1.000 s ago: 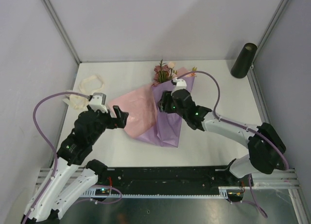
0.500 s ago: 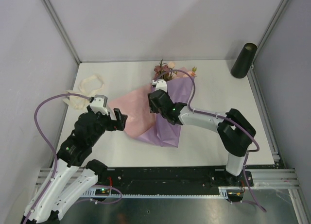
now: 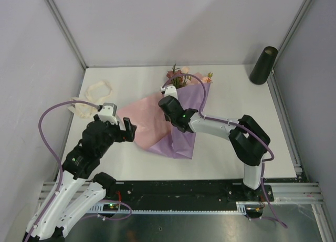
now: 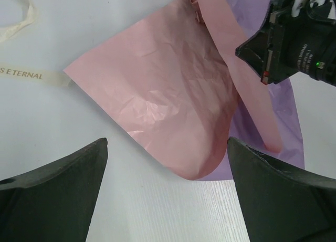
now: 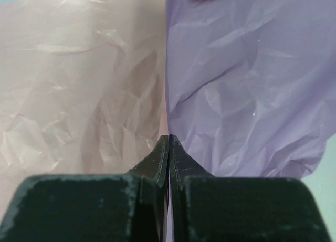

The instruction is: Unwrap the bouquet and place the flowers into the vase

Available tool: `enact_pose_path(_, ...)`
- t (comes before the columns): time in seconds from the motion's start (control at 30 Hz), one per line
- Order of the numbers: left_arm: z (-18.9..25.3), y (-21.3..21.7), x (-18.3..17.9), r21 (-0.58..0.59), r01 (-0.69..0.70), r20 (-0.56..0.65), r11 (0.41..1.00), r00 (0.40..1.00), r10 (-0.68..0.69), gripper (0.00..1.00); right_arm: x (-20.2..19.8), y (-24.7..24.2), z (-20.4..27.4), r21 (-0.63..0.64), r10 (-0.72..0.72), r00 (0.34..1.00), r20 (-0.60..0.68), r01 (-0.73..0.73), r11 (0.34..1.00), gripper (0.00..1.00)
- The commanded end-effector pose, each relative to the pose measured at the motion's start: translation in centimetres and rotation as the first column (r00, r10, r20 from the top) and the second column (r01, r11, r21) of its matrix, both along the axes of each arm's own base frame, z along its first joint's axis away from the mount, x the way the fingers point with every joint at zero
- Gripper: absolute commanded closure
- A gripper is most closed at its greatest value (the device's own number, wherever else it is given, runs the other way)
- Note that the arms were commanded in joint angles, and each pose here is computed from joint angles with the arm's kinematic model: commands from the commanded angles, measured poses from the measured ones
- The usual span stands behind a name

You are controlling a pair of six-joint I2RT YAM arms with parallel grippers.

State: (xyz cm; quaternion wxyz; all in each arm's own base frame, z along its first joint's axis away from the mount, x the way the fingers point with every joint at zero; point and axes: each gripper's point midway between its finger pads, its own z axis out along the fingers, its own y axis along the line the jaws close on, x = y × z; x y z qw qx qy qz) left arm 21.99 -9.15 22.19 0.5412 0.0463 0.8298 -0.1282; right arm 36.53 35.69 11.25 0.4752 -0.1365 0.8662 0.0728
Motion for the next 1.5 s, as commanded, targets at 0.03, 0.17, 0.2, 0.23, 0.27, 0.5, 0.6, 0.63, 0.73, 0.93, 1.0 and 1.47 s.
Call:
enact_pose_path(0.03,0.7,0.4,0.3,0.023,-0.009,0.027,1.0,1.0,0.008,0.0,0.1,-2.4,5.4,0.046,-0.073,0.992,0.106,0.069,0.997,1.0)
enact_pose_path(0.17,0.3,0.5,0.4,0.033,-0.014,0.012,0.999,1.0,0.014,0.0,-0.6,-4.9,5.7,0.058,-0.127,0.986,0.109,0.122,0.991,1.0)
enact_pose_path(0.2,0.3,0.5,0.4,0.035,-0.017,0.012,0.999,1.0,0.017,0.0,-0.9,-5.7,5.7,0.058,-0.144,0.984,0.108,0.138,0.989,1.0)
enact_pose_path(0.23,0.2,0.6,0.4,0.036,-0.02,0.01,0.999,1.0,0.019,0.0,-1.0,-6.4,5.7,0.062,-0.166,0.98,0.109,0.159,0.985,1.0)
enact_pose_path(0.27,0.2,0.6,0.4,0.037,-0.022,0.009,0.999,1.0,0.021,0.0,-1.3,-7.3,5.6,0.066,-0.185,0.977,0.109,0.179,0.982,1.0)
enact_pose_path(0.5,-0.1,0.7,0.5,0.044,-0.028,0.0,0.999,1.0,0.028,0.0,-3.3,-13.3,4.0,0.096,-0.334,0.938,0.094,0.325,0.941,1.0)
enact_pose_path(0.6,-0.3,0.6,0.6,0.046,-0.024,-0.008,0.999,1.0,0.024,0.0,-4.0,-15.8,3.5,0.123,-0.397,0.912,0.099,0.385,0.915,1.0)
enact_pose_path(0.63,-0.3,0.5,0.6,0.047,-0.023,-0.01,0.999,1.0,0.023,0.0,-4.2,-16.7,3.4,0.135,-0.417,0.904,0.098,0.403,0.905,1.0)
enact_pose_path(0.73,-0.4,0.4,0.6,0.047,-0.02,-0.014,0.999,1.0,0.021,0.0,-4.6,-18.9,3.3,0.155,-0.47,0.878,0.093,0.454,0.878,1.0)
enact_pose_path(0.93,-0.3,0.5,0.6,0.045,-0.022,-0.012,0.999,1.0,0.023,0.0,-5.3,-22.9,1.9,0.153,-0.57,0.82,0.055,0.557,0.816,1.0)
enact_pose_path(1.0,-0.3,0.6,0.5,0.046,-0.026,-0.009,0.999,1.0,0.026,0.0,-5.7,-24.1,1.6,0.144,-0.597,0.8,0.052,0.586,0.798,1.0)
enact_pose_path(1.47,-0.1,0.7,0.3,0.036,-0.027,0.003,0.999,1.0,0.027,0.01,-8.2,-29.6,-0.2,0.099,-0.719,0.694,0.035,0.713,0.694,0.95)
